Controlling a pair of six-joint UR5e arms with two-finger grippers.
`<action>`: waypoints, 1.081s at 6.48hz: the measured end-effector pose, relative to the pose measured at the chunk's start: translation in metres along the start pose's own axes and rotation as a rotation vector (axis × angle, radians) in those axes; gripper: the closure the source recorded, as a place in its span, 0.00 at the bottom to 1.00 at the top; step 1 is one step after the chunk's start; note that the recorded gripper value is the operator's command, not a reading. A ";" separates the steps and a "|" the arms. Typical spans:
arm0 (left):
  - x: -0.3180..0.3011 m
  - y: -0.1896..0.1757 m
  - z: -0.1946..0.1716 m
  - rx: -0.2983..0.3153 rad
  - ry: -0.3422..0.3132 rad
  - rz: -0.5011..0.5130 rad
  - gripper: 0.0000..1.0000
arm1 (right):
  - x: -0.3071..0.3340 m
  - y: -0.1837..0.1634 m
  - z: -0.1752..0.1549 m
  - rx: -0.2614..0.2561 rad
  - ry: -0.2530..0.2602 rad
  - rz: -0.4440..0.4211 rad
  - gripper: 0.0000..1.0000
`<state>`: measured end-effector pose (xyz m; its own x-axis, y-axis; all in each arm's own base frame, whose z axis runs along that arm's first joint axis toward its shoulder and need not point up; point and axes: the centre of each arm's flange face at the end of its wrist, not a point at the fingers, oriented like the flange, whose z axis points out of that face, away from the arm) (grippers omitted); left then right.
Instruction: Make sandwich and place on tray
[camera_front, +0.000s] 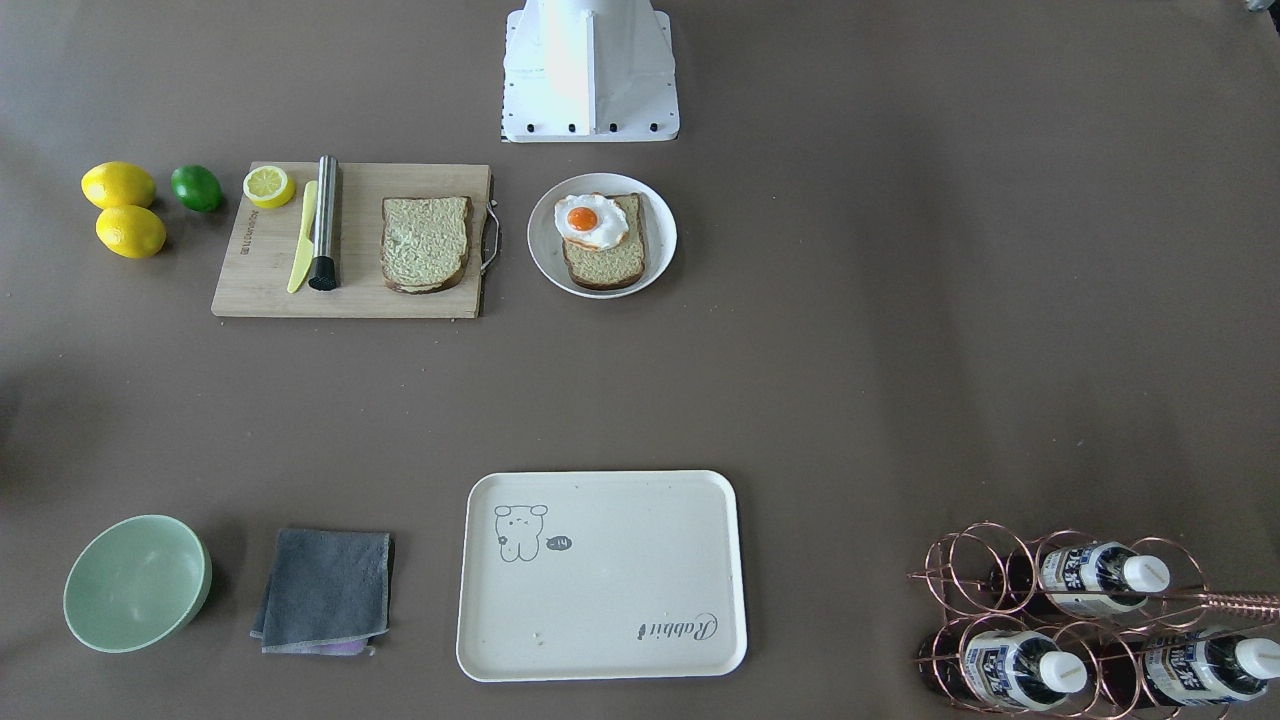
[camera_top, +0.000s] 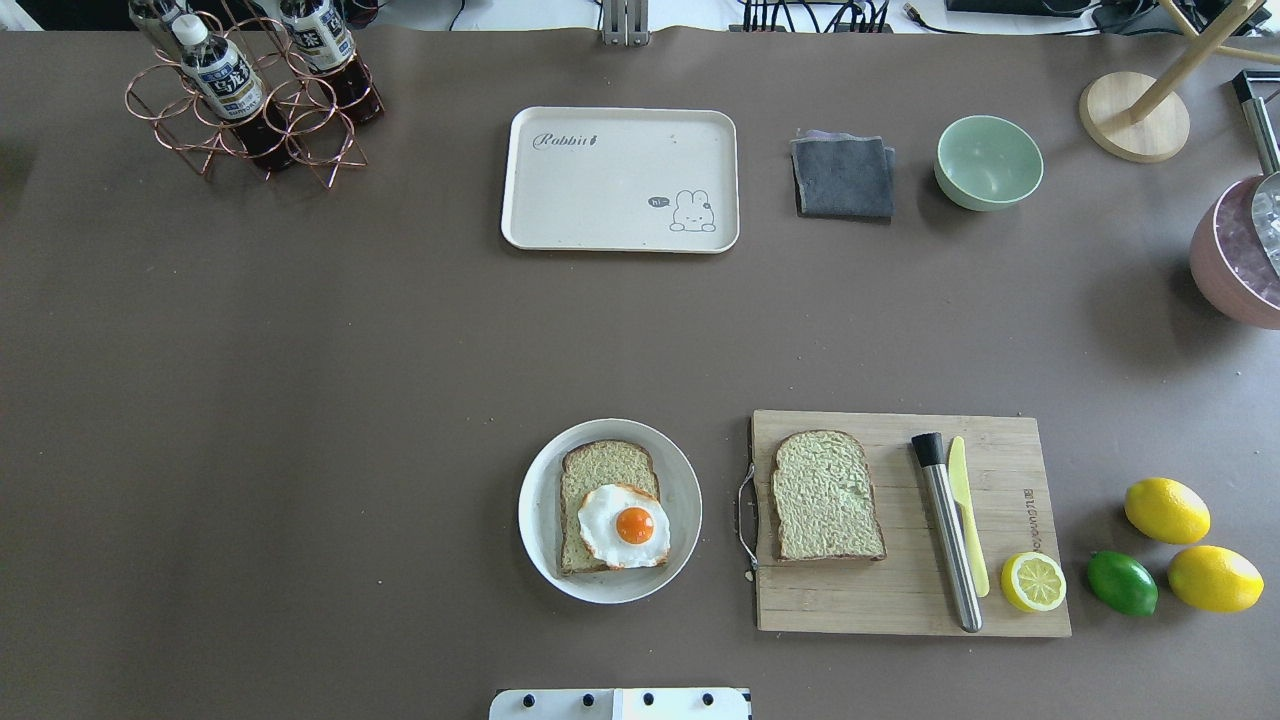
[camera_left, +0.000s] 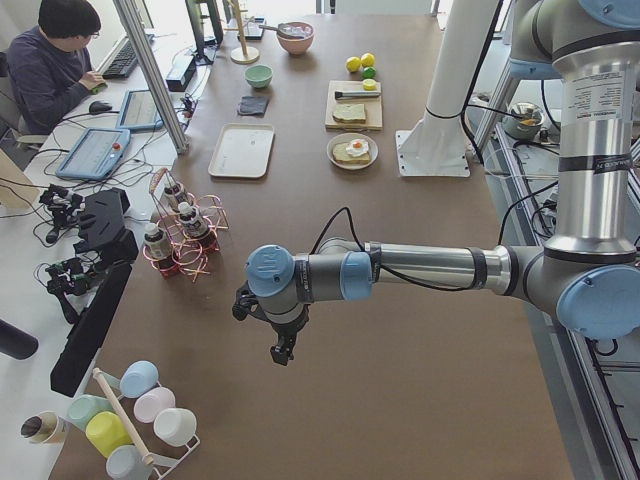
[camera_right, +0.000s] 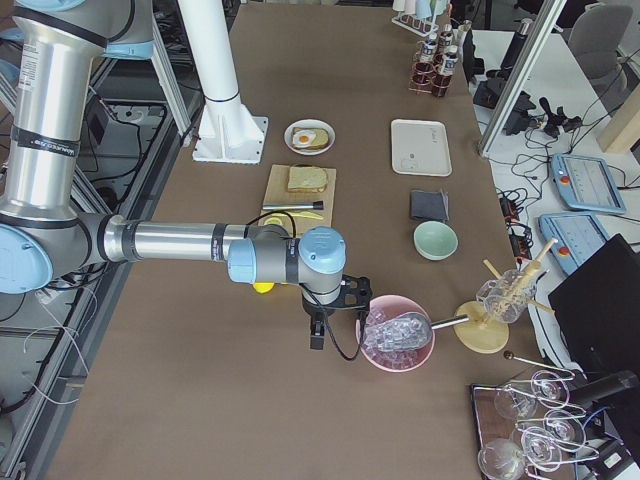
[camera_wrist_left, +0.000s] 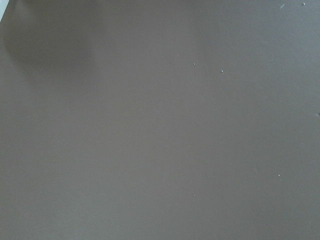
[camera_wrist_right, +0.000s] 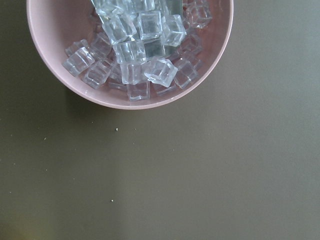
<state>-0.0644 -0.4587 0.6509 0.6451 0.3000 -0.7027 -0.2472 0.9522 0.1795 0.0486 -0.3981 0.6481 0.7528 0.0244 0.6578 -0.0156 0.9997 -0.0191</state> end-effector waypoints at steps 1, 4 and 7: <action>0.000 0.000 0.000 0.000 0.000 0.000 0.03 | 0.000 0.000 0.000 0.000 0.001 0.000 0.00; 0.002 -0.002 -0.003 0.005 -0.003 0.006 0.03 | 0.000 -0.001 0.000 0.001 0.000 -0.001 0.00; 0.001 0.000 0.000 -0.003 0.000 -0.001 0.03 | 0.002 -0.001 0.002 -0.004 0.001 0.004 0.00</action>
<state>-0.0638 -0.4588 0.6505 0.6455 0.2994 -0.7027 -0.2489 0.9522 0.1771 0.0487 -0.3986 0.6505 0.7536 0.0287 0.6567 -0.0166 0.9996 -0.0247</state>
